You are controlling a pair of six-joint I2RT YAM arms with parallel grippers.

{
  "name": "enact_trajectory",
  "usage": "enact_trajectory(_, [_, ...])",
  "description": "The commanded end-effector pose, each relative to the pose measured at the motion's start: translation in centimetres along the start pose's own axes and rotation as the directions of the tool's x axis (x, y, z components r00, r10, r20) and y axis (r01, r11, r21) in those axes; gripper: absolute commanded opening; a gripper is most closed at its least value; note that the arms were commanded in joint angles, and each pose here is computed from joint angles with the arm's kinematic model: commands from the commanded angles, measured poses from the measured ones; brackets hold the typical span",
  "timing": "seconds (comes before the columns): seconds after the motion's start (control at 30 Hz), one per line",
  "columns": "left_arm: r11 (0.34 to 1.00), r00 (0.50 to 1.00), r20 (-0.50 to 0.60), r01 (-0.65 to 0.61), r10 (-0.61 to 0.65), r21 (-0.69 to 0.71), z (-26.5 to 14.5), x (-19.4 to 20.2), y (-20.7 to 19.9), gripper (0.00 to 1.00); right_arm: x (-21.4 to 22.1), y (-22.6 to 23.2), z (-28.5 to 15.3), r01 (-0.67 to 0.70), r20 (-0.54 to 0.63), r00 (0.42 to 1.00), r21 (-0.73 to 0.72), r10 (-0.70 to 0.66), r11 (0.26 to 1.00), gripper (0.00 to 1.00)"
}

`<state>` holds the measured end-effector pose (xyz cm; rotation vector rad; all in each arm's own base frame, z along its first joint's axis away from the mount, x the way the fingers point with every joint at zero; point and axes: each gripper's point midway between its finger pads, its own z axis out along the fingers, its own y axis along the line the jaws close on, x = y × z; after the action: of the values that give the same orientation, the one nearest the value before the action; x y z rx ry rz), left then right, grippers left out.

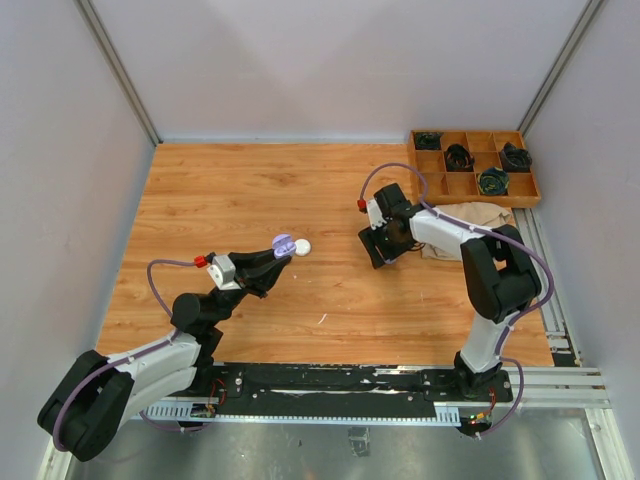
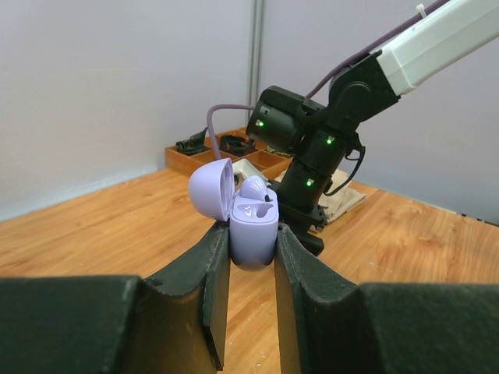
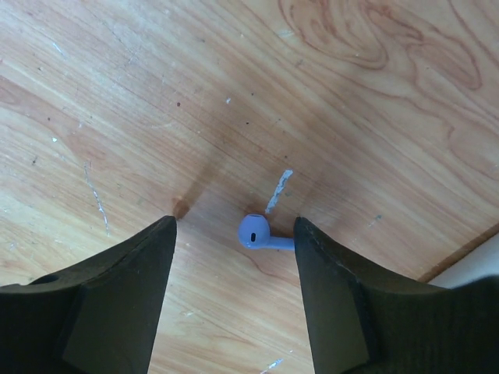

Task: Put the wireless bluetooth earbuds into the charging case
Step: Pick up the earbud from the center of the board.

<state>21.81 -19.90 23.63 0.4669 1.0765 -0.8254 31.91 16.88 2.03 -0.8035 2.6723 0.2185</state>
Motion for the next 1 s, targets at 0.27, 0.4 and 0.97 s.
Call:
enact_trajectory(0.27, [1.000,1.000,-0.020,-0.005,0.005,0.012,-1.0,1.0,-0.4,0.00,3.2,0.8,-1.3,-0.085,-0.112,0.990,-0.029,0.081,0.996,0.56])
enact_trajectory(0.4, [1.000,1.000,-0.021,-0.004,0.004,0.014,-1.0,1.0,-0.4,0.00,2.9,0.8,-1.6,-0.084,-0.094,0.992,-0.028,0.081,0.996,0.52])
enact_trajectory(0.97, [1.000,1.000,-0.029,0.000,0.001,0.016,-0.9,1.3,-0.4,0.00,-0.3,-1.6,-1.3,-0.048,-0.067,0.996,0.074,0.053,0.996,0.42])
